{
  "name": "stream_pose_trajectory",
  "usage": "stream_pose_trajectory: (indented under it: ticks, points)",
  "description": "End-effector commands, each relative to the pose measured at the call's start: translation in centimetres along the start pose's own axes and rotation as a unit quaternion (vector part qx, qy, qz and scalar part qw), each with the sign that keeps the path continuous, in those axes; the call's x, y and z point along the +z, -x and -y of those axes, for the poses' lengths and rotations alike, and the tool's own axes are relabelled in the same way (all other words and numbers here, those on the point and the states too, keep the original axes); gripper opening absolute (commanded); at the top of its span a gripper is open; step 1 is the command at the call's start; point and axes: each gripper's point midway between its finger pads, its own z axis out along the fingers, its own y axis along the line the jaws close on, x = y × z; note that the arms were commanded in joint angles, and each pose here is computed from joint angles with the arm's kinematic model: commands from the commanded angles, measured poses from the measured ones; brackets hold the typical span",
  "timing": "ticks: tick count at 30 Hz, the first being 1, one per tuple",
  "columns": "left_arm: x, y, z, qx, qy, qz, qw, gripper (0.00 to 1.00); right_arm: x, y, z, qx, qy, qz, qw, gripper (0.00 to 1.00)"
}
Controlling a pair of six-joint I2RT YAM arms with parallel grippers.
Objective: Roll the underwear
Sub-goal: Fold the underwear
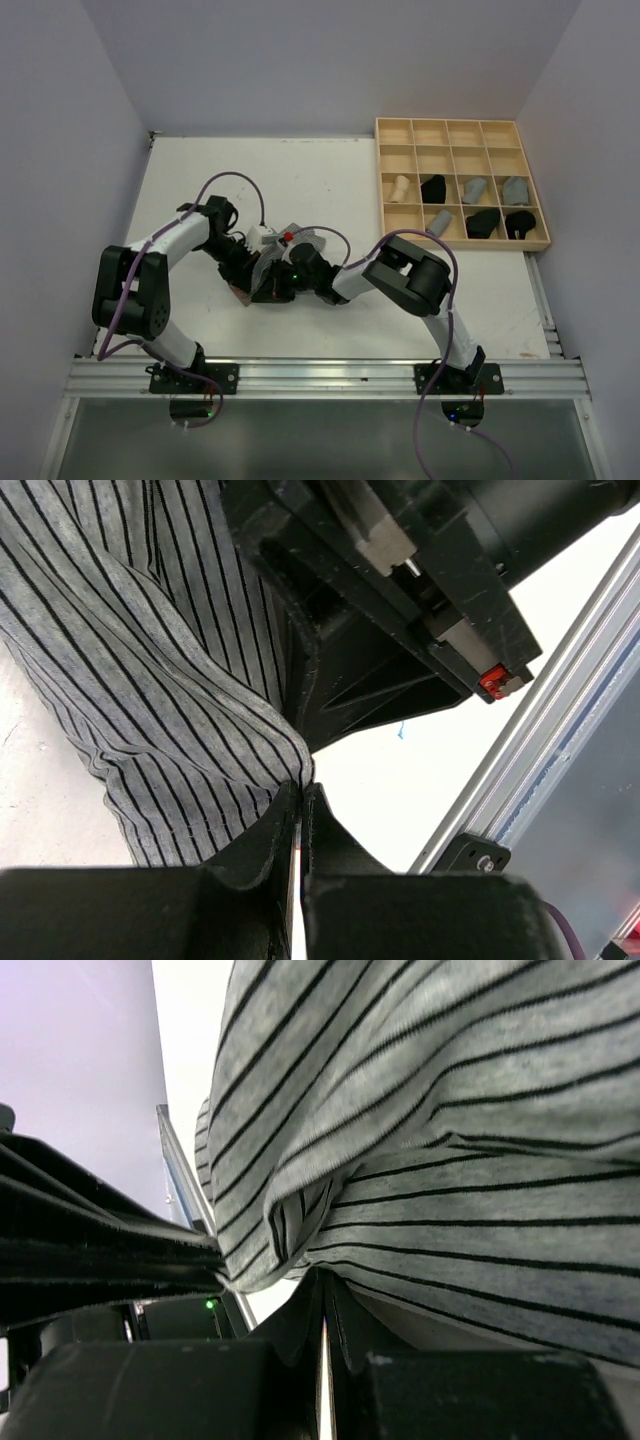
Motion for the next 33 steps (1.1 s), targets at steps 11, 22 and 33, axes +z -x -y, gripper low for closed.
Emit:
stream_pose_trajectory:
  ticks: [11, 22, 33]
  points:
    - [2.7, -0.4, -0.9, -0.015, -0.032, -0.015, 0.999, 0.00, 1.2, 1.6, -0.5, 0.002, 0.004, 0.034, 0.999, 0.03]
    - [4.8, -3.7, -1.9, -0.023, -0.016, -0.053, 0.998, 0.05, -7.7, 4.9, -2.6, -0.010, 0.016, 0.119, 0.993, 0.11]
    - [4.8, -5.3, -2.2, -0.008, -0.012, -0.068, 0.998, 0.22, -10.9, 12.6, 1.5, -0.037, -0.124, 0.167, 0.977, 0.23]
